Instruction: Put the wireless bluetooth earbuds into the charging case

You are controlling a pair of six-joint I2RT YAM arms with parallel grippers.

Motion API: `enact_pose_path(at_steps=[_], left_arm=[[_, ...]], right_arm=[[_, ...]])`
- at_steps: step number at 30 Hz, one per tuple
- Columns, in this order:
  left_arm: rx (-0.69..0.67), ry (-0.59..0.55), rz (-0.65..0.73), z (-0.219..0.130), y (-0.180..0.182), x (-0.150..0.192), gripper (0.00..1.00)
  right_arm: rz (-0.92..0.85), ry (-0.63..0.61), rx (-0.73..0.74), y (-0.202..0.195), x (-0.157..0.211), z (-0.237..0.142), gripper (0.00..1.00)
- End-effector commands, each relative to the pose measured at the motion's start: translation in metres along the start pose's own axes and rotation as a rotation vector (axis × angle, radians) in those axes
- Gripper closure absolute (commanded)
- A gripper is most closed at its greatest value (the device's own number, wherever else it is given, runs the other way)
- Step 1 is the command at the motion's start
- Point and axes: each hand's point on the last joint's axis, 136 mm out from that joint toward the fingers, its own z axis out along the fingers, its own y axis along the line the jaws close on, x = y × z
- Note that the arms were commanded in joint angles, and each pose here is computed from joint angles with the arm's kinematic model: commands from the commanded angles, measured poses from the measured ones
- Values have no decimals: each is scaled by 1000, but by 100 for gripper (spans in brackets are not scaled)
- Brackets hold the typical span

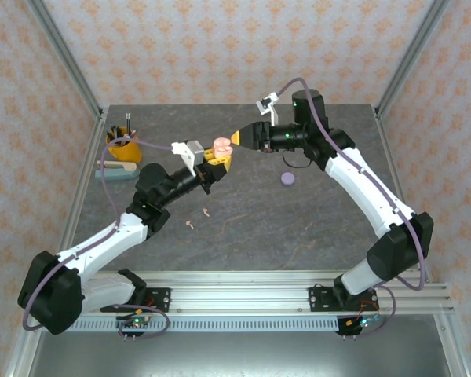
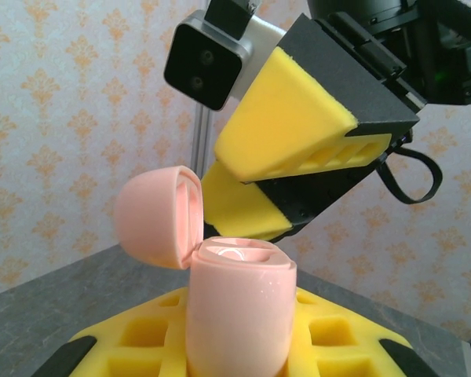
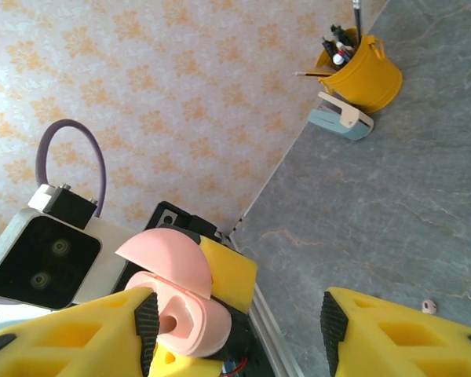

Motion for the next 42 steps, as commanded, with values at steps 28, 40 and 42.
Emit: enact_pose_path(at_steps=[28, 40, 42], left_arm=[[52, -29, -41, 27, -11, -22, 100], [29, 31, -69, 34, -5, -17, 100], [28, 38, -67, 34, -5, -18, 96]], right_arm=[[-84, -5, -155, 43, -12, 8, 75], [-98, 2, -141, 45, -12, 6, 85], [-107, 16, -128, 44, -9, 5, 86]])
